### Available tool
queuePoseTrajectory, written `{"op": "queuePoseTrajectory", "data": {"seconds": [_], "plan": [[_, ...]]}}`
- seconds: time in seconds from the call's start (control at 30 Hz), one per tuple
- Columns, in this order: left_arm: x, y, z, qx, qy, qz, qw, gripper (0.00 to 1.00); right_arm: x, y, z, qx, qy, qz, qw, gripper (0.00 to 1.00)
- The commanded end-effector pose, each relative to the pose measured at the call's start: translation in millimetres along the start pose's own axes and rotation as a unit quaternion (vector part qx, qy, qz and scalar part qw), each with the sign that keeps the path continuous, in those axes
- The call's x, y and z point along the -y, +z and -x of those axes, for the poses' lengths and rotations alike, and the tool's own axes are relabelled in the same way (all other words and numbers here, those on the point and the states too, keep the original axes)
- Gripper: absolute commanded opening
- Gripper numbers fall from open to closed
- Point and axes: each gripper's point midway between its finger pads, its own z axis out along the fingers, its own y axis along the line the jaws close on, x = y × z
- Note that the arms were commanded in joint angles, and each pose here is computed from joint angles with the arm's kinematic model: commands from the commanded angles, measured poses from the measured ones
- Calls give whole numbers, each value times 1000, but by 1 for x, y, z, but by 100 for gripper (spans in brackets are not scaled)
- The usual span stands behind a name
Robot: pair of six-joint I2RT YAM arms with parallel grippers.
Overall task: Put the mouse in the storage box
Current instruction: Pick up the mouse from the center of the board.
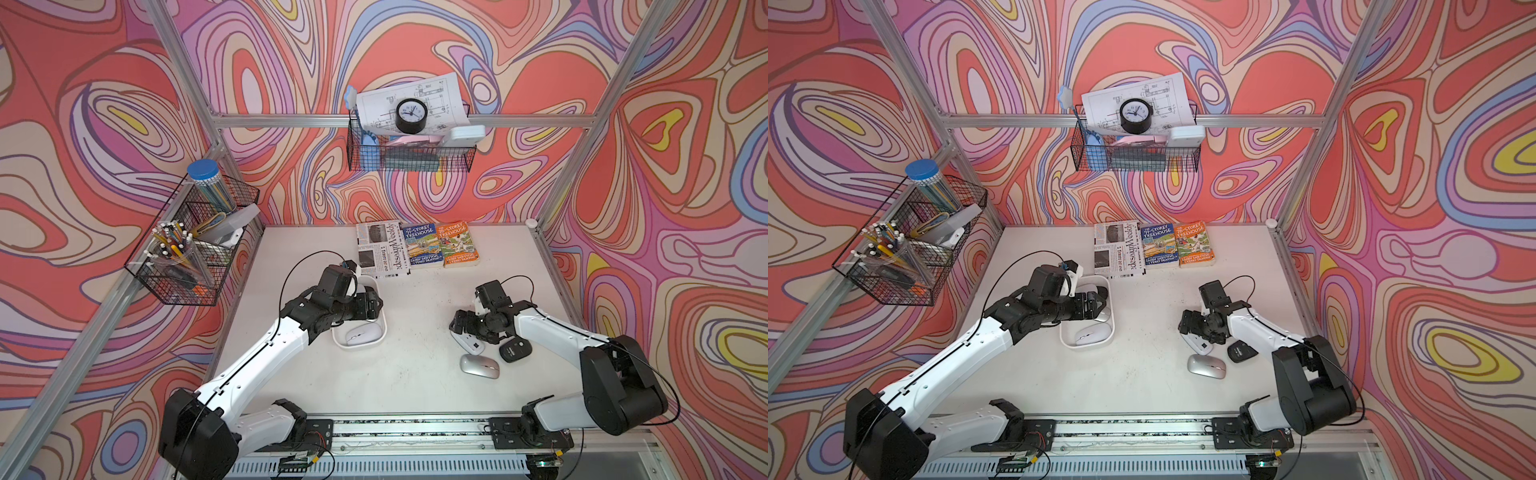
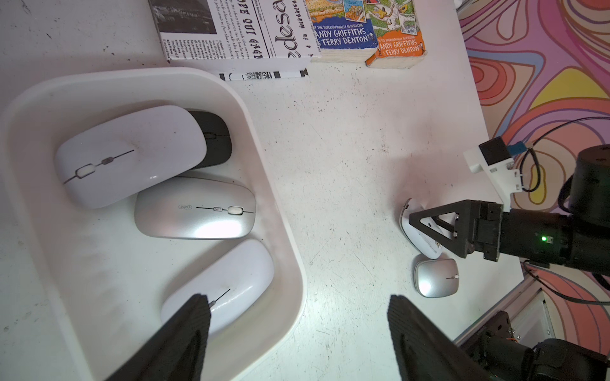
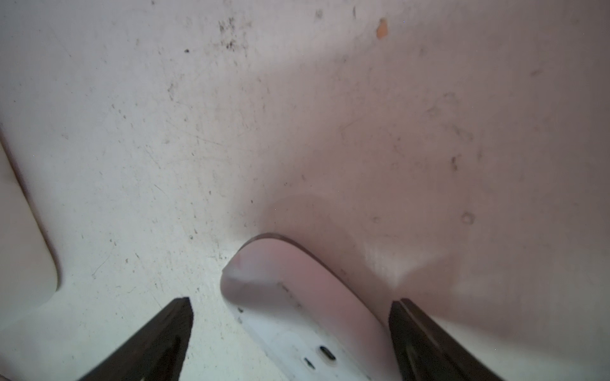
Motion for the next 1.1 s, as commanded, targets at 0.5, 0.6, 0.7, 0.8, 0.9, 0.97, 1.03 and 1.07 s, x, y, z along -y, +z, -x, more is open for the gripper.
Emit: {"op": "queuePoseTrajectory", "data": {"seconds": [0.5,0.6,0.7,0.8,0.9,0.97,1.03,1.07], "plan": [[-7,0,-3,-3,-5,12,1000,83,0,2,-20,6,-48,-99,994,87],[-8,1,-4,-5,-7,13,1000,83,-2,3,-24,10,-64,-114,991,84],[-9,2,-5,-5,-6,14,1000,83,-1,7,-26,10,-72,-134,988,83],[-9,1,-5,-4,-7,14,1000,83,1,9,-26,8,-71,-149,986,78],[-8,1,-4,-4,-6,13,1000,84,0,12,-28,5,-71,-148,986,72],[-8,0,-4,-4,-6,14,1000,84,1,14,-29,4,-70,-151,986,69],[-9,1,-4,-4,-6,14,1000,83,3,15,-30,2,-70,-153,986,66],[-9,1,-5,-5,-7,15,1000,83,3,15,-30,2,-69,-153,986,64]]}}
